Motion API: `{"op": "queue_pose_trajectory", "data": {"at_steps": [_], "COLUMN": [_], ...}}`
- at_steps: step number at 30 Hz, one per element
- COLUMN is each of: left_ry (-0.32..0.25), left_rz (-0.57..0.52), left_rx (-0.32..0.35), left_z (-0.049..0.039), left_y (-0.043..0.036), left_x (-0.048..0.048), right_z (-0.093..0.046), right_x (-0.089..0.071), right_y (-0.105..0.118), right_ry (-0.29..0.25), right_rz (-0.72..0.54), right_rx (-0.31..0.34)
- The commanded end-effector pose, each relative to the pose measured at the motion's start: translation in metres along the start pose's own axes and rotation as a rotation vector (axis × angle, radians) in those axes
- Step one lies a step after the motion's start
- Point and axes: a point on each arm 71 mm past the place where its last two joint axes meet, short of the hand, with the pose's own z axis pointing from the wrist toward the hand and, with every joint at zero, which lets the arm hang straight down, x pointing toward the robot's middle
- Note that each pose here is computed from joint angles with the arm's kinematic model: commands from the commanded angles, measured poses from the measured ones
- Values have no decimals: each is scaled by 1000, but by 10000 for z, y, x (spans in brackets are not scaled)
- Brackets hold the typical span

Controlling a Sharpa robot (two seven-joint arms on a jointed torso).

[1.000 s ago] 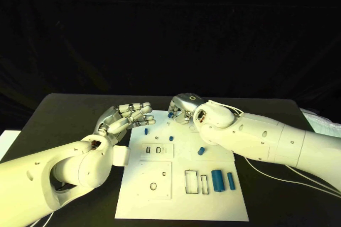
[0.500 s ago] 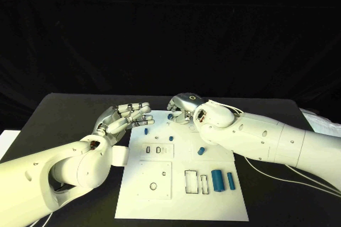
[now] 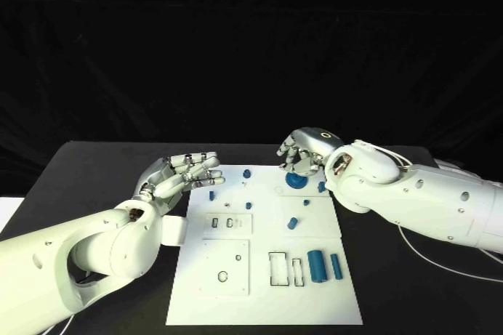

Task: Assemble the parts on the task board

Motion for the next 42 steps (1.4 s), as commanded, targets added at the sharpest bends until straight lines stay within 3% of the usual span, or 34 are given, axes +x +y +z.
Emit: {"op": "queue_pose_trajectory", "data": {"at_steps": [1, 9, 21, 42], "left_ry": [21, 20, 19, 22], "left_rz": [-12, -11, -11, -12], "left_rx": [7, 7, 6, 3], "left_z": [5, 15, 22, 26], "left_y": [-13, -8, -4, 1], "left_x": [16, 1, -11, -8], "right_z": [-110, -213, -135, 26], "right_x": [-17, -39, 108, 298], "right_y": [-149, -349, -324, -303], "right_ry": [82, 143, 178, 191], "right_rz": [96, 97, 68, 28], "right_rx": [109, 192, 204, 221]}}
